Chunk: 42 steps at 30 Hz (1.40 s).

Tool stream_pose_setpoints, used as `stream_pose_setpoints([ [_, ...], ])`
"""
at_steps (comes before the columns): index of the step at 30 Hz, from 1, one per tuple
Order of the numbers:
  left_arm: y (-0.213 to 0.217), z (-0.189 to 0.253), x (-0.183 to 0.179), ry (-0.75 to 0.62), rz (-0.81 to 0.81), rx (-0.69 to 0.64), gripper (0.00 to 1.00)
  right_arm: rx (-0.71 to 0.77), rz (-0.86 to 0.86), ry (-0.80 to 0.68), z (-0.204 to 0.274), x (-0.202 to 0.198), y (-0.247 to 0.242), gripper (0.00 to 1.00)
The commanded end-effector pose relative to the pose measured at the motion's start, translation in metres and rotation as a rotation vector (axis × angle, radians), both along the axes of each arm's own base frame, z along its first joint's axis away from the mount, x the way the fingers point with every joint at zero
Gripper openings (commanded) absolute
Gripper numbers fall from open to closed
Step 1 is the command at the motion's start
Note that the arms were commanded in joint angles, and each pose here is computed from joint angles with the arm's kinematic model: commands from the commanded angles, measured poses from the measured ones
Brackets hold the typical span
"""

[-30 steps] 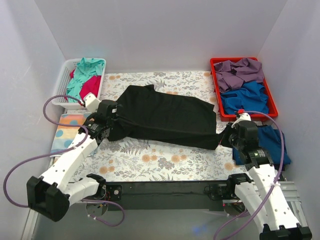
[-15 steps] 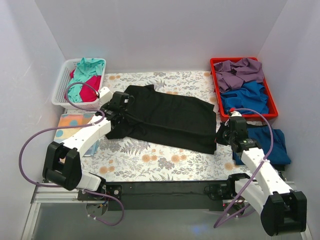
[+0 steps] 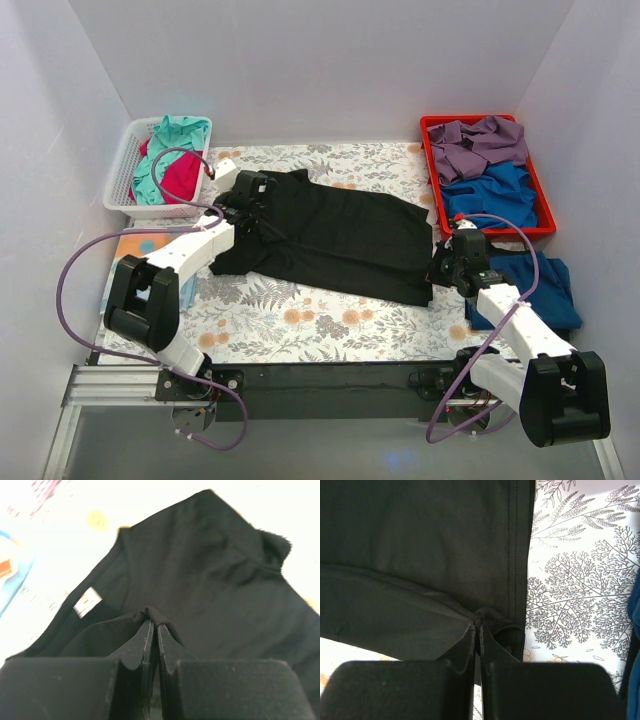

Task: Fold and stack the t-shirts
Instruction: Fold the flattened tshirt in 1/3 of the way

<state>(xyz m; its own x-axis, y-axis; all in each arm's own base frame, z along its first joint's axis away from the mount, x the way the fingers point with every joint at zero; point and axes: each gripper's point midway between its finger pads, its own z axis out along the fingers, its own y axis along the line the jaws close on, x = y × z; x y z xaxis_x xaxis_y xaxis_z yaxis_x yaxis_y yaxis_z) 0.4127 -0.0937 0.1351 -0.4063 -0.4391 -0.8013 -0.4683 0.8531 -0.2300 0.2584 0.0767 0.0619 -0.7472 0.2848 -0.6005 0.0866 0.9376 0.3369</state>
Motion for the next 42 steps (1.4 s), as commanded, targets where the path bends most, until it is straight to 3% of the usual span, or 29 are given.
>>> stream_pose_setpoints([
  [1,-0.013,0.025,0.028,-0.076,-0.064,0.019,0.00,-0.002,-0.018,-0.049,0.006,0.011,-0.002,0.01],
  [6,-0.022,0.011,0.037,-0.048,-0.120,0.043,0.00,-0.005,-0.018,-0.045,0.003,0.010,-0.003,0.01],
  [8,-0.023,0.004,0.040,-0.028,-0.129,0.059,0.15,-0.006,-0.014,-0.044,0.003,0.010,-0.002,0.01],
  [9,-0.021,0.003,0.041,-0.028,-0.122,0.072,0.30,-0.006,-0.013,-0.046,0.004,0.011,-0.002,0.01],
  [11,-0.016,0.007,0.041,-0.033,-0.109,0.090,0.45,-0.006,-0.014,-0.050,0.006,0.011,-0.003,0.12],
  [12,-0.014,0.008,0.039,-0.036,-0.102,0.096,0.57,-0.024,-0.033,-0.061,0.008,0.013,-0.007,0.18],
  [15,-0.006,0.025,0.029,-0.073,-0.078,0.091,0.65,-0.038,-0.056,-0.107,0.020,0.017,-0.012,0.35],
  [19,-0.001,0.021,0.002,-0.044,-0.064,0.042,0.67,-0.029,-0.042,-0.146,0.036,0.019,-0.010,0.40],
  [27,0.008,-0.056,-0.071,0.156,-0.026,-0.069,0.64,0.089,0.107,-0.061,0.015,-0.011,0.029,0.39],
  [33,0.023,-0.089,-0.094,0.235,0.042,-0.044,0.57,0.129,0.168,0.010,-0.010,-0.033,0.046,0.35],
  [42,0.053,-0.107,-0.116,0.304,0.166,0.012,0.56,0.090,0.141,0.106,-0.051,-0.048,0.038,0.33],
])
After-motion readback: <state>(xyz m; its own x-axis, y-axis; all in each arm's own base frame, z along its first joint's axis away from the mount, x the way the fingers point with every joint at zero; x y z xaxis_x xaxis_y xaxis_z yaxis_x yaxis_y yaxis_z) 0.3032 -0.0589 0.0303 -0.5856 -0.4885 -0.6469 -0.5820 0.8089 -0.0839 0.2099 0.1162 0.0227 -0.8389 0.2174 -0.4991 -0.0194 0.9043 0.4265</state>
